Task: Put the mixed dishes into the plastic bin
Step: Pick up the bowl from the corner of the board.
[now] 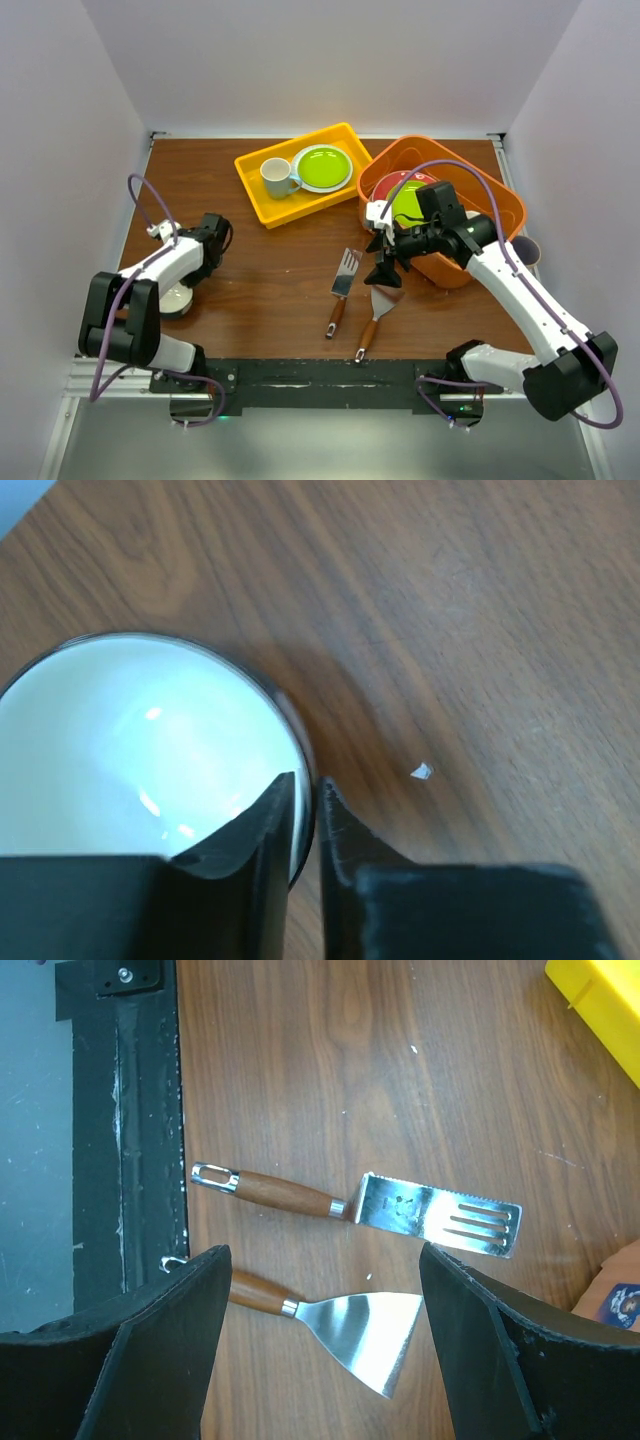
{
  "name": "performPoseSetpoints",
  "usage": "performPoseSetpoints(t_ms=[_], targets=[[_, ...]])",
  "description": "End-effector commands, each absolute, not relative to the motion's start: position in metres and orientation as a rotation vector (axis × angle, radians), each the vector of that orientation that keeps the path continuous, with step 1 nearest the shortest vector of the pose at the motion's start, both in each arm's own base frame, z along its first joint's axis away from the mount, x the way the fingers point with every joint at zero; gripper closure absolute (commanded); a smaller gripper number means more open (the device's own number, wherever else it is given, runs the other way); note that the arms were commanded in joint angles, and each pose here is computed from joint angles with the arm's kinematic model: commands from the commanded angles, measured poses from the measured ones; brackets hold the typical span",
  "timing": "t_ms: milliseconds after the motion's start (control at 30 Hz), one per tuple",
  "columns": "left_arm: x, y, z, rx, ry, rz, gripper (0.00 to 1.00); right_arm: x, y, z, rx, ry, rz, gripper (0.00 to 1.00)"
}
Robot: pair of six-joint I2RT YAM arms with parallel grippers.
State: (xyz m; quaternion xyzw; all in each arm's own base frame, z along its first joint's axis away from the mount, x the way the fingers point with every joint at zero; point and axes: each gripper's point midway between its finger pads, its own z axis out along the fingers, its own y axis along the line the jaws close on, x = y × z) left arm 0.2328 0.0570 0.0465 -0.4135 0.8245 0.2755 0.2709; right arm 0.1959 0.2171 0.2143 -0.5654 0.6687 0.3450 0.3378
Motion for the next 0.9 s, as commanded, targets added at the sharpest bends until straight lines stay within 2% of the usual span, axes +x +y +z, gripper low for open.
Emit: performPoseSetpoints(t_ms=[0,67,233,367,567,667,867], targets=[[0.236,0.061,0.042,-1.193,2.183,0.759,0.9,0.196,0.219,0.224,-1.481,1.68,0.881,0.2],[0.237,0.062,0.049,-1.183,2.168,0.753,1.0,0.195,0.219,0.225,-1.483,1.678,0.883,0.2],[0.243,0.061,0.073,-1.128,2.137,0.67,1.0,0.195,0.218,0.226,-1.482,1.675,0.878,0.2],[0.267,0.045,0.103,-0.988,2.094,0.425,1.0,0.195,0.218,0.225,-1.482,1.677,0.879,0.2],[0.292,-0.002,0.142,-0.671,2.093,0.043,1.0,0.197,0.218,0.223,-1.479,1.688,0.877,0.2],[0.296,-0.018,0.157,-0.532,2.102,-0.037,1.0,0.197,0.218,0.222,-1.482,1.687,0.873,0.2],[0.294,-0.087,0.182,-0.068,2.104,-0.367,1.0,0.198,0.218,0.22,-1.481,1.697,0.874,0.2]])
